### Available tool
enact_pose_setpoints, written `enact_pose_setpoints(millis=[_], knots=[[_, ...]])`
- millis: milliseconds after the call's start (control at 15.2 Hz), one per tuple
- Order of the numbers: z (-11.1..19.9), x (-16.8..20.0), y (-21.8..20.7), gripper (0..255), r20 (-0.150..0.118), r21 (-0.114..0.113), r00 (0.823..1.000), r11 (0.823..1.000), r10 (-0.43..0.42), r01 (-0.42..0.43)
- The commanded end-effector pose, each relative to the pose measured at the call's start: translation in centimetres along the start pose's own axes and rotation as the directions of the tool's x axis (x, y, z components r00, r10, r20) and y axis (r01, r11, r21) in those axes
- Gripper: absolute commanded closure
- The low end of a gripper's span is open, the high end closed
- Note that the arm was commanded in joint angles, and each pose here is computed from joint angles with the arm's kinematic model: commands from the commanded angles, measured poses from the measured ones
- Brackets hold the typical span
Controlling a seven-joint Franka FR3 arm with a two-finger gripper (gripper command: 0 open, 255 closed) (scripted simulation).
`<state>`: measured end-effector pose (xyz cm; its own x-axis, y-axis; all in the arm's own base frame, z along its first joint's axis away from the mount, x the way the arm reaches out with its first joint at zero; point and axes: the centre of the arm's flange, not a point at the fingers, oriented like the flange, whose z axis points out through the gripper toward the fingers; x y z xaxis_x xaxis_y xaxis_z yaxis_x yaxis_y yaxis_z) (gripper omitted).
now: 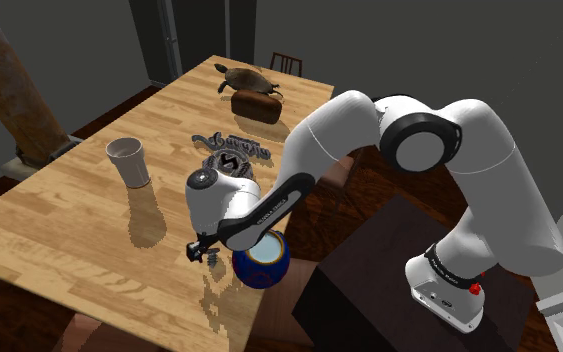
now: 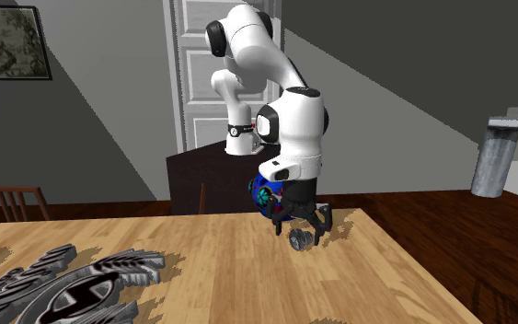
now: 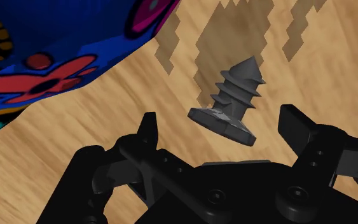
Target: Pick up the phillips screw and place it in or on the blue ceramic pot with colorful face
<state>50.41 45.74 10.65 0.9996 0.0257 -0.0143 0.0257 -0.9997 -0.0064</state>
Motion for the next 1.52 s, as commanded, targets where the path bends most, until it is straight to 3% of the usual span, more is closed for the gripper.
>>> enact_pose_setpoints(millis=[0,330,396,990,1452], knots=[[0.2,0.0,0.0,0,0.000,0.000,1.000,1.000,0.000,0.000],[0.2,0.0,0.0,0,0.000,0.000,1.000,1.000,0.000,0.000],[0.2,0.0,0.0,255,0.000,0.000,1.000,1.000,0.000,0.000],[0.2,0.0,0.0,255,0.000,0.000,1.000,1.000,0.000,0.000],[-3.5,-0.1,0.0,255,0.000,0.000,1.000,1.000,0.000,0.000]])
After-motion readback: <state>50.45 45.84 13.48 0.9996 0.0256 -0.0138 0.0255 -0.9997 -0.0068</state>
